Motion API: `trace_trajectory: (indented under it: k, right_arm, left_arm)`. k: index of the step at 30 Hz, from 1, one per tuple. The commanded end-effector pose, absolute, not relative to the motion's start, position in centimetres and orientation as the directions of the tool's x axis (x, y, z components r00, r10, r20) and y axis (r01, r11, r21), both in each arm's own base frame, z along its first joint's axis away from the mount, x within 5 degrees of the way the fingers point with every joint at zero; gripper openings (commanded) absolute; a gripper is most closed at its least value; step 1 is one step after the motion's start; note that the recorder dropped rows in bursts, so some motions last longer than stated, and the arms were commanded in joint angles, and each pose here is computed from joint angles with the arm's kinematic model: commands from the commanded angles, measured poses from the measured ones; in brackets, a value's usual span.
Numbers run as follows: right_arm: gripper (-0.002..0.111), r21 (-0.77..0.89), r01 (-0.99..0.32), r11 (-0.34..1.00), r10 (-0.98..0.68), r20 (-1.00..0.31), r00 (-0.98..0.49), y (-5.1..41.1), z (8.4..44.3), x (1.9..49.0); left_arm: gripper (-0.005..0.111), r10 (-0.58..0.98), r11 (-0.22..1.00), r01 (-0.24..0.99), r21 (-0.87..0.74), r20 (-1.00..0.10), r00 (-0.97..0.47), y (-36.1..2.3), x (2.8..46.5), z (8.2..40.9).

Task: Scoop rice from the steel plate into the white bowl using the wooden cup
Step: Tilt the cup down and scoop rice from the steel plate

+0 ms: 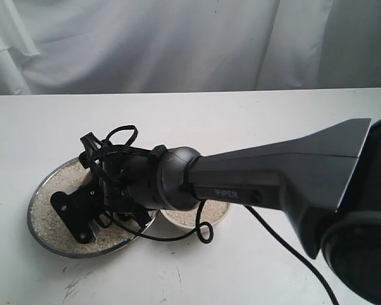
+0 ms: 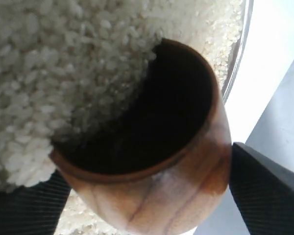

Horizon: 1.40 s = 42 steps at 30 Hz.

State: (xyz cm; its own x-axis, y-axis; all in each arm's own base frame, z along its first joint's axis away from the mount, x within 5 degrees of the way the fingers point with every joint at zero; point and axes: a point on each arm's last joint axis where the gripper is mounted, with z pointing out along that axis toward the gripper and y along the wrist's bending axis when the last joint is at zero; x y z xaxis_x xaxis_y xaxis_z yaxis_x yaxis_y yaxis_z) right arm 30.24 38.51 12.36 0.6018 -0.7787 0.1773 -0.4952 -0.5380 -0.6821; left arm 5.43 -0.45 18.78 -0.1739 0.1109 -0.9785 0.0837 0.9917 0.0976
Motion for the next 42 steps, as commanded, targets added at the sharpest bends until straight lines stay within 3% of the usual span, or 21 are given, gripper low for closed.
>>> trace_trajectory:
  k: [1, 23, 33, 42]
  right_arm:
    - [0.000, -0.655, -0.586, -0.477, -0.815, 0.080, 0.574, 38.4, 11.2, 29.9]
    - [0.000, -0.527, -0.812, -0.250, -0.906, -0.169, 0.388, 36.6, 10.4, 31.2]
    - [0.000, -0.399, -0.909, -0.121, -0.897, -0.348, 0.272, 35.8, 10.3, 31.9]
    - [0.000, -0.357, -0.934, -0.013, -0.878, -0.444, 0.182, 35.7, 10.8, 32.4]
  left_arm:
    - [0.000, 0.107, 0.992, 0.088, 0.093, -0.980, -0.169, -0.5, 5.5, 18.9]
    - [0.000, 0.106, 0.992, 0.088, 0.092, -0.980, -0.169, -0.5, 5.5, 18.9]
    - [0.000, 0.108, 0.992, 0.088, 0.094, -0.980, -0.168, -0.5, 5.5, 18.9]
    - [0.000, 0.106, 0.992, 0.088, 0.092, -0.980, -0.169, -0.5, 5.5, 18.9]
